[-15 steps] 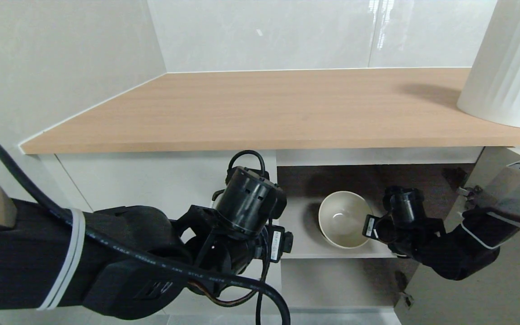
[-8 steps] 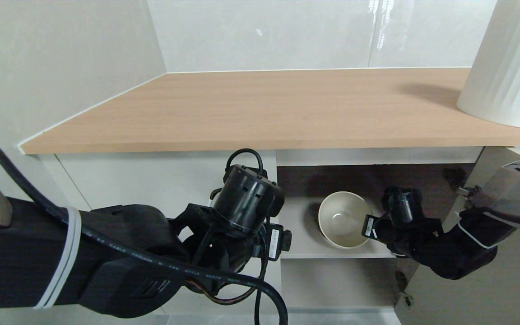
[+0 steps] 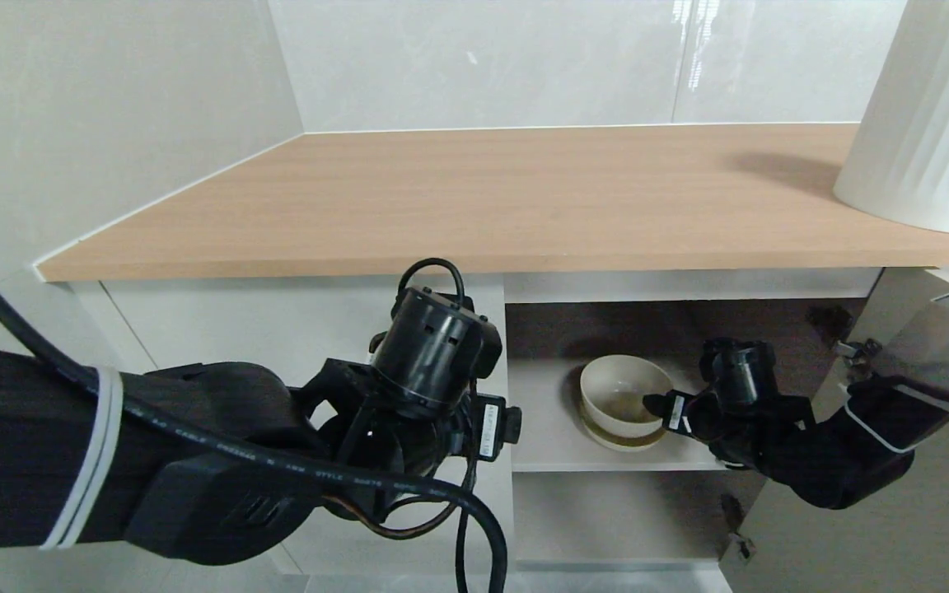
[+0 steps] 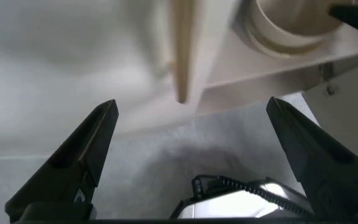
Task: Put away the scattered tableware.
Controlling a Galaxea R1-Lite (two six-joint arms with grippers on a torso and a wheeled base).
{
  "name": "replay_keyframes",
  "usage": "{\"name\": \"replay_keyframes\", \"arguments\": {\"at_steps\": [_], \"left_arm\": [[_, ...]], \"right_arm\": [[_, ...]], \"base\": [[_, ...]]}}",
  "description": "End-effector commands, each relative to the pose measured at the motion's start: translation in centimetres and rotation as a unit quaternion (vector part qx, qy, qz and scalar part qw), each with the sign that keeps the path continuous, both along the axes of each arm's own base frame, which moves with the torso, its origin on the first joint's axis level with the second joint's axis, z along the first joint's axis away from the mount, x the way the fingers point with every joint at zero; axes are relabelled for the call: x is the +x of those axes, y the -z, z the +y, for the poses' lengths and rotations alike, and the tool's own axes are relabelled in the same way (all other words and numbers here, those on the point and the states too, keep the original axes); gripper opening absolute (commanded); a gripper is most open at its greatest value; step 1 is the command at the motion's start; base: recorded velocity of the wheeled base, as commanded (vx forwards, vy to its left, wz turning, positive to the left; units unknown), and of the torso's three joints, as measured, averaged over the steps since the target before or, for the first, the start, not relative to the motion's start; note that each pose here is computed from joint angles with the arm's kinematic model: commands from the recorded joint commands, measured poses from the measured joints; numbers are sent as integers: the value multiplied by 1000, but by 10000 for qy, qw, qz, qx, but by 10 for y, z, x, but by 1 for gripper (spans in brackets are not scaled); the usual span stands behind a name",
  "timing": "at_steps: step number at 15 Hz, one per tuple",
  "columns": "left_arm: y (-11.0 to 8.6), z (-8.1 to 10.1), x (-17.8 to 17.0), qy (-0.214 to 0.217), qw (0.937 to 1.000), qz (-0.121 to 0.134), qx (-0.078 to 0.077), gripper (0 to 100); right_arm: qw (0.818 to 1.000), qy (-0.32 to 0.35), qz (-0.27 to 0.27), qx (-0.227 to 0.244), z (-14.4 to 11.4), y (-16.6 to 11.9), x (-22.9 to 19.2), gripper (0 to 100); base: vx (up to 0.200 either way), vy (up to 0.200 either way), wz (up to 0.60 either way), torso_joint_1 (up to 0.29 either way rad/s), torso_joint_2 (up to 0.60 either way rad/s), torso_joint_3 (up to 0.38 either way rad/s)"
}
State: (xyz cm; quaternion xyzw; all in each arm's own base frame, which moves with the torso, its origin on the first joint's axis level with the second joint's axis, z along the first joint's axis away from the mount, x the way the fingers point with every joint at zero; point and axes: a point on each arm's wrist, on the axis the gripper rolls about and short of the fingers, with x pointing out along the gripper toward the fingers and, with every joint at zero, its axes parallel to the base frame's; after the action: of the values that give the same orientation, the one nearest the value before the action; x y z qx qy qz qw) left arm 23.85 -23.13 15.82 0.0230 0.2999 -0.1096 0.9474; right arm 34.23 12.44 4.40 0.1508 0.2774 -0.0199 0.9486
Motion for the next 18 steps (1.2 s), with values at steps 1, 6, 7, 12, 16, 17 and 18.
{"name": "replay_keyframes", "arguments": {"at_steps": [1, 6, 7, 12, 16, 17, 18], "left_arm": [[-23, 16, -2, -143, 9992, -252, -259, 100], [-53, 78, -44, -283, 9969, -658, -322, 100], [-56, 87, -54, -207, 9968, -733, -255, 100], [-61, 118, -74, -464, 9941, -924, -319, 100], [-59, 117, -74, -455, 9945, -895, -295, 100], [-58, 116, -72, -458, 9948, -870, -282, 100], [-57, 116, -72, -457, 9949, -853, -267, 100]], "right_arm": [[9998, -114, -154, 48, -4, -45, -20, 100], [9835, -1565, 897, 105, -1, -155, -131, 100], [9789, -1768, 1019, -17, 2, -160, -151, 100], [9705, -1947, 1372, -372, -11, -152, -186, 100], [9640, -2061, 1593, -527, -6, -145, -185, 100], [9638, -2054, 1611, -542, -6, -144, -185, 100], [9641, -2049, 1601, -543, -6, -144, -185, 100]], "base": [[0, 0, 0, 0, 0, 0], [0, 0, 0, 0, 0, 0], [0, 0, 0, 0, 0, 0], [0, 0, 0, 0, 0, 0], [-100, 0, 0, -1, 0, 4], [-200, 0, 0, 2, 7, 2], [-200, 0, 0, 7, 2, -7]]}}
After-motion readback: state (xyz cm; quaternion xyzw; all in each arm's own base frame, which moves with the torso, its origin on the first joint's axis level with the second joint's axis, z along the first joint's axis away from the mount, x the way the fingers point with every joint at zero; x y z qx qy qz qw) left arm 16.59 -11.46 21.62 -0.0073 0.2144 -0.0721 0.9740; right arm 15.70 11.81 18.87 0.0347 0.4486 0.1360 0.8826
